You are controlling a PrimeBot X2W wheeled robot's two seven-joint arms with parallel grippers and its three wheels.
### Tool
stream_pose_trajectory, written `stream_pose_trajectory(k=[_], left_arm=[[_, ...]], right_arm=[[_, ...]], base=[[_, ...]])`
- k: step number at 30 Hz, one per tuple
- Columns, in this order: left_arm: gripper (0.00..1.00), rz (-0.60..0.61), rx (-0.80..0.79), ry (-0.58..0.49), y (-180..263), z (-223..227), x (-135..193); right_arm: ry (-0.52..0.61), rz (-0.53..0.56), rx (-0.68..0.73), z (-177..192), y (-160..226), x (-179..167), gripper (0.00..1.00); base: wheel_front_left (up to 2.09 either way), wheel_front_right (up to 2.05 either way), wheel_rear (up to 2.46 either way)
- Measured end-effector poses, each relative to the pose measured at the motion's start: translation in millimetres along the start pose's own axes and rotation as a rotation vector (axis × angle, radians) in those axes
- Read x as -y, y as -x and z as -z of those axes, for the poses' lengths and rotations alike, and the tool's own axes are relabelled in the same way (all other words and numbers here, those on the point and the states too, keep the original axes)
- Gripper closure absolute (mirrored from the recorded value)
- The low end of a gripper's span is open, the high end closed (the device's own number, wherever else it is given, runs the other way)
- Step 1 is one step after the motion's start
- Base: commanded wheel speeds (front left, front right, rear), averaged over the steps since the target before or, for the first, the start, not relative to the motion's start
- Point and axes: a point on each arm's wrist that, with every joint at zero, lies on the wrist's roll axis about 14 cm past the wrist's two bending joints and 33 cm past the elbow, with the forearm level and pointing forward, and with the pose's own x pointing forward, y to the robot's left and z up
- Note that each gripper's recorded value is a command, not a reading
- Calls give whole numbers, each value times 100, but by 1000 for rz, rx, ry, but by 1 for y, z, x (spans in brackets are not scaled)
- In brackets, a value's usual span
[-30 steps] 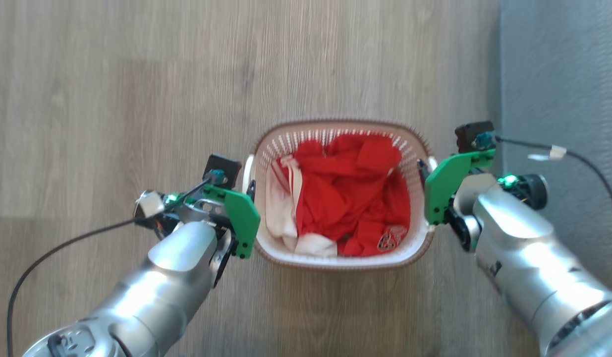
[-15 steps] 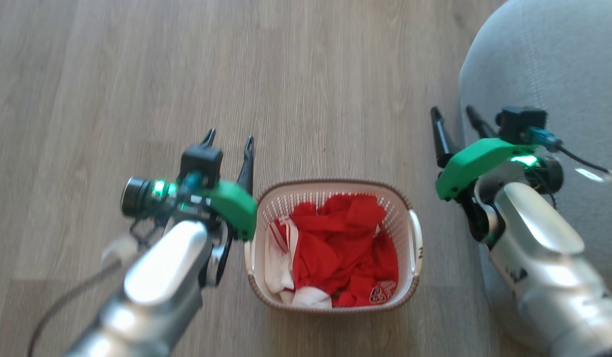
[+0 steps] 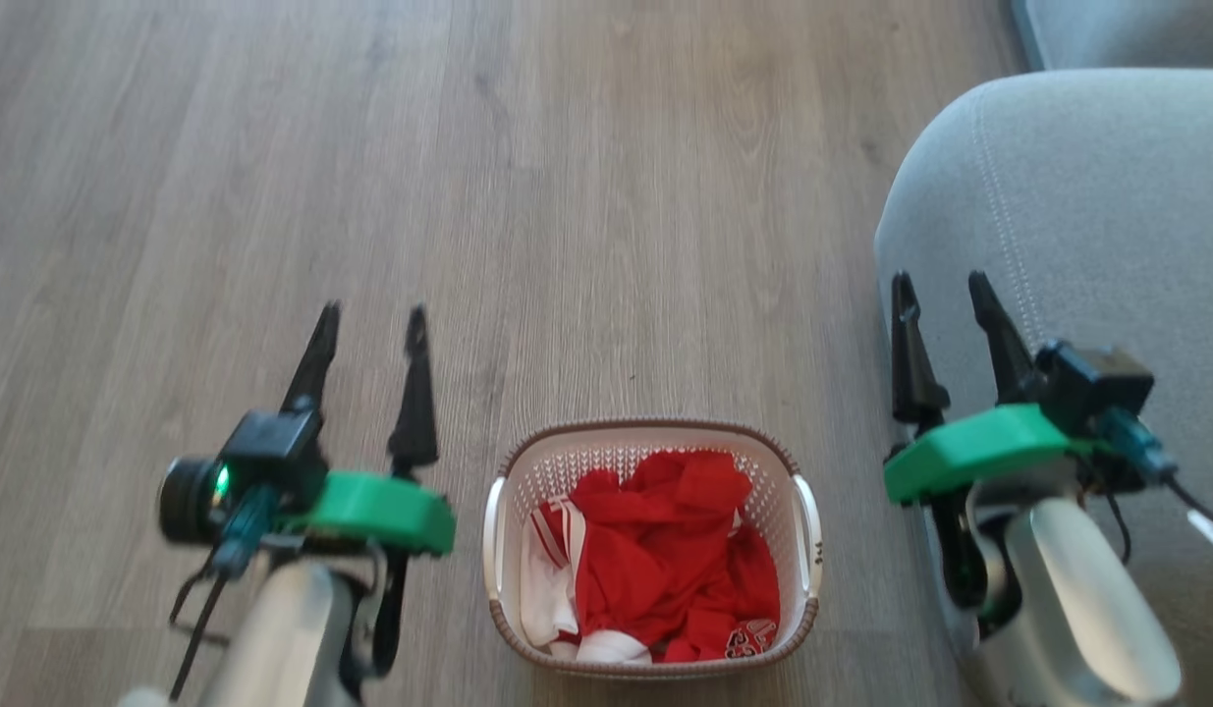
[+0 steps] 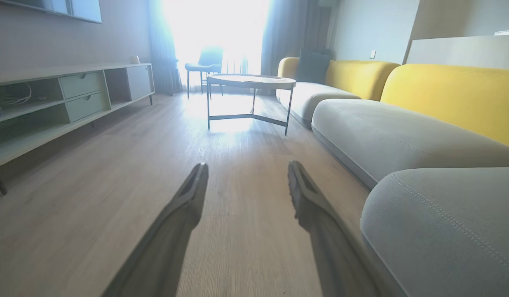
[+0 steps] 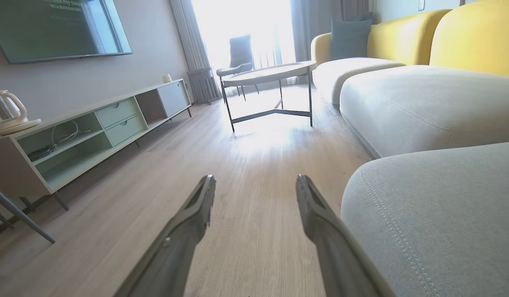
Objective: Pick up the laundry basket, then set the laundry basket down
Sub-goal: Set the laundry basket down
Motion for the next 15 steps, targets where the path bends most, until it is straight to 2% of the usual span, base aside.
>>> stream_pose_trajectory(k=[12, 15], left_arm=[[0, -28, -36, 32, 41, 9, -13], [0, -34, -62, 81, 51, 16, -12]], right_arm=[[-9, 15, -29, 9, 43, -7, 0], [-4, 14, -39, 11, 51, -9, 0]], base=[[0, 0, 0], [0, 0, 0]])
